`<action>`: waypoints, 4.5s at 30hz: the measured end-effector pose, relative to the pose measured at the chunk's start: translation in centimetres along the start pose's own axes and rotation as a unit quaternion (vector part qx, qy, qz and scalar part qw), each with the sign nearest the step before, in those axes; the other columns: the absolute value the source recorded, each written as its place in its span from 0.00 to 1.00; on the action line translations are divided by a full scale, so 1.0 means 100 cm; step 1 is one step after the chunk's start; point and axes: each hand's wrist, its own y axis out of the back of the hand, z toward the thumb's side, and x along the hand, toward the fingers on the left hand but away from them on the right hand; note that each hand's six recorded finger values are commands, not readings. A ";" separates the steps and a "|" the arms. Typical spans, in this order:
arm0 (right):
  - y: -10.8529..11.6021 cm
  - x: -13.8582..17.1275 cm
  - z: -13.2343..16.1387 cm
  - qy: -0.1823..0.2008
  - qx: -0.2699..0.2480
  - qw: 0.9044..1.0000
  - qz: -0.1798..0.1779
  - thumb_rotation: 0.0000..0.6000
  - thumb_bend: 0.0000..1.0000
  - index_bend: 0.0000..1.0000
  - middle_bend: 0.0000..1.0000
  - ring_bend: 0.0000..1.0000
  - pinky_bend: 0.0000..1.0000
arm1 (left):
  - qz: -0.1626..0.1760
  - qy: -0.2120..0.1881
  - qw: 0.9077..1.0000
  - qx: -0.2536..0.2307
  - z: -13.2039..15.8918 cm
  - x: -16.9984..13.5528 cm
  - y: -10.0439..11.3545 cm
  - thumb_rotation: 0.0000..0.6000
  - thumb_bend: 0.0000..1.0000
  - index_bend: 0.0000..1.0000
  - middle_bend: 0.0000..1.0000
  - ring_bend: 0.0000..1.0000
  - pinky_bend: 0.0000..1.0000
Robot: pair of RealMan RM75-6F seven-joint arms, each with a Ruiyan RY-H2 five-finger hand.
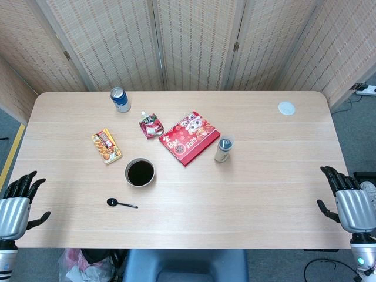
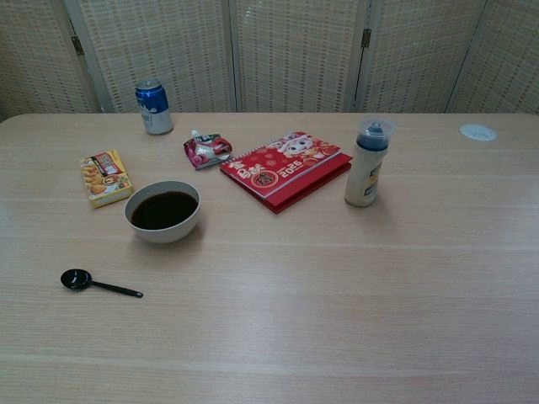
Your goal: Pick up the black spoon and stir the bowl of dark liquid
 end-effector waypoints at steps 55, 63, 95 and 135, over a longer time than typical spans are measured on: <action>0.015 0.006 -0.008 -0.002 -0.006 1.000 -0.026 1.00 0.23 0.00 0.14 0.21 0.27 | -0.069 -0.220 0.972 -0.035 0.117 0.063 -0.036 1.00 0.25 0.45 0.90 0.90 1.00; 0.014 0.005 -0.007 0.001 -0.006 1.000 -0.025 1.00 0.23 0.00 0.15 0.21 0.28 | -0.113 -0.235 0.964 -0.040 0.142 0.075 -0.064 1.00 0.25 0.45 0.95 0.95 1.00; 0.009 0.007 -0.017 -0.012 -0.010 1.000 -0.018 1.00 0.23 0.00 0.17 0.26 0.27 | -0.206 -0.210 0.956 -0.002 0.174 0.082 -0.145 1.00 0.37 0.50 0.99 0.98 1.00; 0.004 0.010 -0.030 -0.028 -0.015 0.999 -0.012 1.00 0.24 0.00 0.18 0.28 0.27 | -0.194 -0.218 0.950 0.108 0.196 0.082 -0.152 1.00 0.42 0.52 0.99 0.98 1.00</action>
